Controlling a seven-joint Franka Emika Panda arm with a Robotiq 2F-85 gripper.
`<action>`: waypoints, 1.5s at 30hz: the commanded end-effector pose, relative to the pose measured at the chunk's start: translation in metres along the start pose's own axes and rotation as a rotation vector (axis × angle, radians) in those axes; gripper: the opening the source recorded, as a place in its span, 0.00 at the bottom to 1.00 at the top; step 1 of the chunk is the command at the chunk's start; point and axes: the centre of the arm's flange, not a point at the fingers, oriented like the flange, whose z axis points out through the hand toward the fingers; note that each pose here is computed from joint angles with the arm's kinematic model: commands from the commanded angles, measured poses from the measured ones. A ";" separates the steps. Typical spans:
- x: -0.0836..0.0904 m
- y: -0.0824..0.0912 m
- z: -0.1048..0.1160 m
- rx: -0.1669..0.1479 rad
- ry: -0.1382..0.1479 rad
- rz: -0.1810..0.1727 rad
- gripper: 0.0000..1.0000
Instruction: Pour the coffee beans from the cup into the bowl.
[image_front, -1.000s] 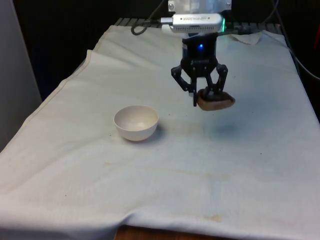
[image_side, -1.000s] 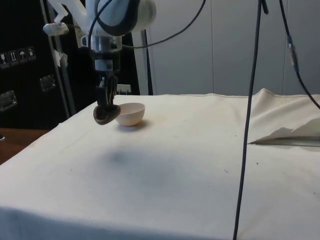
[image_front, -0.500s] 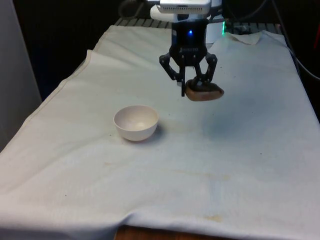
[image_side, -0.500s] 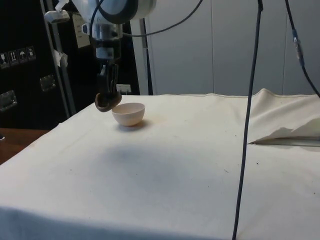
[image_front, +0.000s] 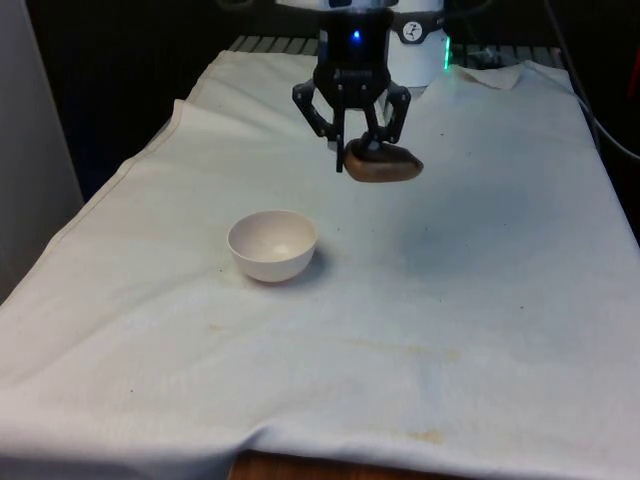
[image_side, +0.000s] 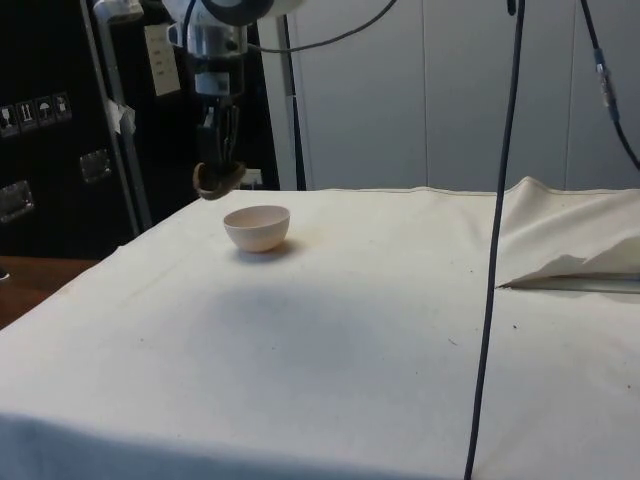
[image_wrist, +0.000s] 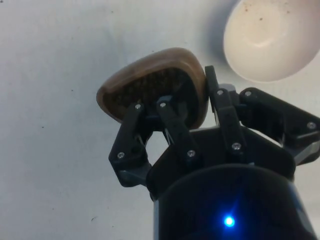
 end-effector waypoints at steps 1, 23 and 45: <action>-0.001 0.006 -0.005 -0.009 -0.005 -0.002 0.03; -0.010 0.067 -0.016 -0.086 -0.003 -0.019 0.03; -0.010 0.108 -0.014 -0.214 -0.035 -0.057 0.03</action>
